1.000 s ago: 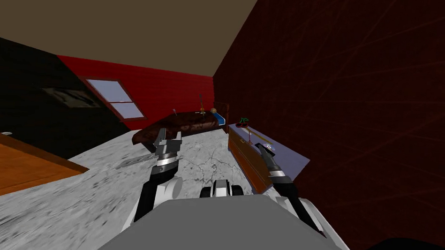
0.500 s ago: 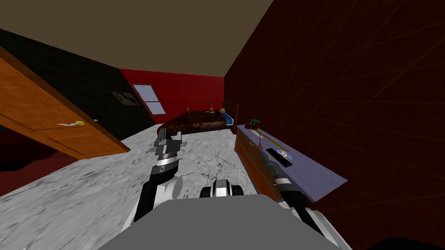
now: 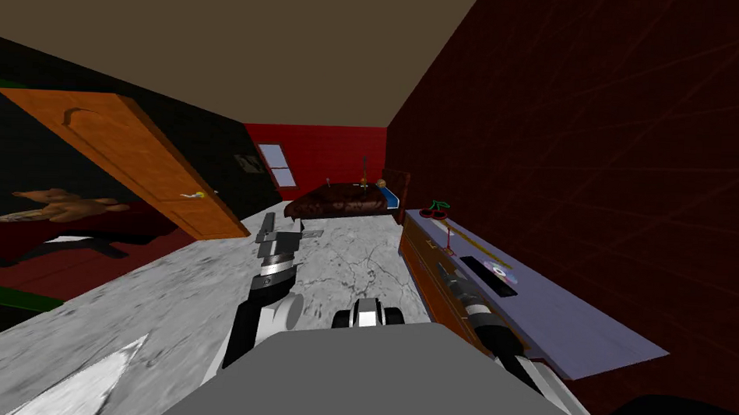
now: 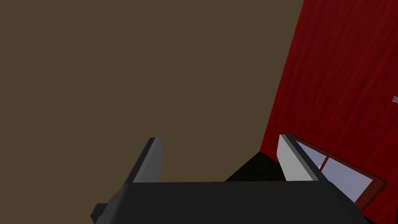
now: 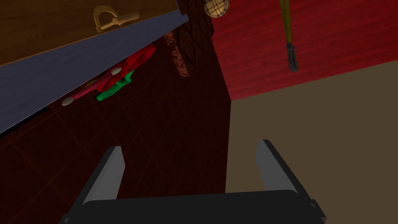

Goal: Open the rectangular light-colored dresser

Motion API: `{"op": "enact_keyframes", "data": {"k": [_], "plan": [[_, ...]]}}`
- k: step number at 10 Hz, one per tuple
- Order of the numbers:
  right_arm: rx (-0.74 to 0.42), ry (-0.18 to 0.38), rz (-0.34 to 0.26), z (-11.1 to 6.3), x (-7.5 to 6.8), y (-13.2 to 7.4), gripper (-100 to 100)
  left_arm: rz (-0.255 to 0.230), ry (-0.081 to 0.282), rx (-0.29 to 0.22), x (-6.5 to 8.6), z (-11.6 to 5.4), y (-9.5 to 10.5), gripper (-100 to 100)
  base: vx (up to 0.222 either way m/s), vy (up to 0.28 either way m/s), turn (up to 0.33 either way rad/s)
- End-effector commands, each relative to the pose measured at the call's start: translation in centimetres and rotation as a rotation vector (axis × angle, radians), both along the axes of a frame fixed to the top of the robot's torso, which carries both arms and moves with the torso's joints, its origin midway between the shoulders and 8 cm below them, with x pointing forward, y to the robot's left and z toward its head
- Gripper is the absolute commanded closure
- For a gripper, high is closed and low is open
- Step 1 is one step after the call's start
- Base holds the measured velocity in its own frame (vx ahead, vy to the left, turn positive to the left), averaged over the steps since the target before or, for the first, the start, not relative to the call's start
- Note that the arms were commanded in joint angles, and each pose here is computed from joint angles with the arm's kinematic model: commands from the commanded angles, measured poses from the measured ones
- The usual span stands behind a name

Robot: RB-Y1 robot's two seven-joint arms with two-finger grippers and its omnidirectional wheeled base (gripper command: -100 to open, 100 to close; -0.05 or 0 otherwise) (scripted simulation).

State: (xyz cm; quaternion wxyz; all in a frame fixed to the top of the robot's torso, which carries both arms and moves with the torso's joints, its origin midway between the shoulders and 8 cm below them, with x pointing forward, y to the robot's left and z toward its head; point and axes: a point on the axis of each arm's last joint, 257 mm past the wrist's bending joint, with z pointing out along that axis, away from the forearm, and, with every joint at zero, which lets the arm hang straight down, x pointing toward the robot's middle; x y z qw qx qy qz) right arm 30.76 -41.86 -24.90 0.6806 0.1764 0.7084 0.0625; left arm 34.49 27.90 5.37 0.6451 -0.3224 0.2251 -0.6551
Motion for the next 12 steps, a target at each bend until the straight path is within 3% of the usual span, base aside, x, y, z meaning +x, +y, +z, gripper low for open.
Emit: {"op": "enact_keyframes", "data": {"k": [1, 2, 3, 4, 5, 6, 8, 9, 11, 12], "plan": [[-0.171, 0.168, -0.064, -4.2, -3.1, -4.6, -100, 0.000, 0.000, 0.000, 0.0, 0.0, 0.0, 0, -0.011, 0.024, 0.437], [-0.177, 0.169, -0.062, -4.2, -3.1, -4.6, -100, 0.000, 0.000, 0.000, 0.0, 0.0, 0.0, 0, -0.006, 0.013, 0.222], [-0.250, 0.248, -0.089, -6.0, -4.9, -6.7, -100, 0.000, 0.000, 0.000, 0.0, 0.0, 0.0, 0, -0.005, 0.020, 0.392], [-0.257, 0.252, -0.088, -6.1, -5.0, -6.7, -100, 0.000, 0.000, 0.000, 0.0, 0.0, 0.0, 0, -0.002, 0.012, 0.217], [-0.330, 0.334, -0.113, -7.8, -6.9, -8.8, -100, 0.000, 0.000, 0.000, 0.0, 0.0, 0.0, 0, -0.003, 0.019, 0.374], [-0.335, 0.335, -0.112, -7.8, -6.9, -8.8, -100, 0.000, 0.000, 0.000, 0.0, 0.0, 0.0, 0, -0.003, 0.011, 0.158], [-0.467, 0.498, -0.155, -10.7, -11.3, -12.8, -100, 0.000, 0.000, 0.000, 0.0, 0.0, 0.0, 0, -0.005, 0.022, 0.424], [-0.483, 0.506, -0.151, -10.9, -11.5, -12.9, -100, 0.000, 0.000, 0.000, 0.0, 0.0, 0.0, 0, -0.004, 0.013, 0.197], [-0.611, 0.667, -0.181, -12.9, -16.2, -16.7, -100, 0.000, 0.000, 0.000, 0.0, 0.0, 0.0, 0, -0.002, 0.021, 0.356], [-0.620, 0.678, -0.179, -13.1, -16.4, -16.8, -100, 0.000, 0.000, 0.000, 0.0, 0.0, 0.0, 0, -0.002, 0.018, 0.254]]}}
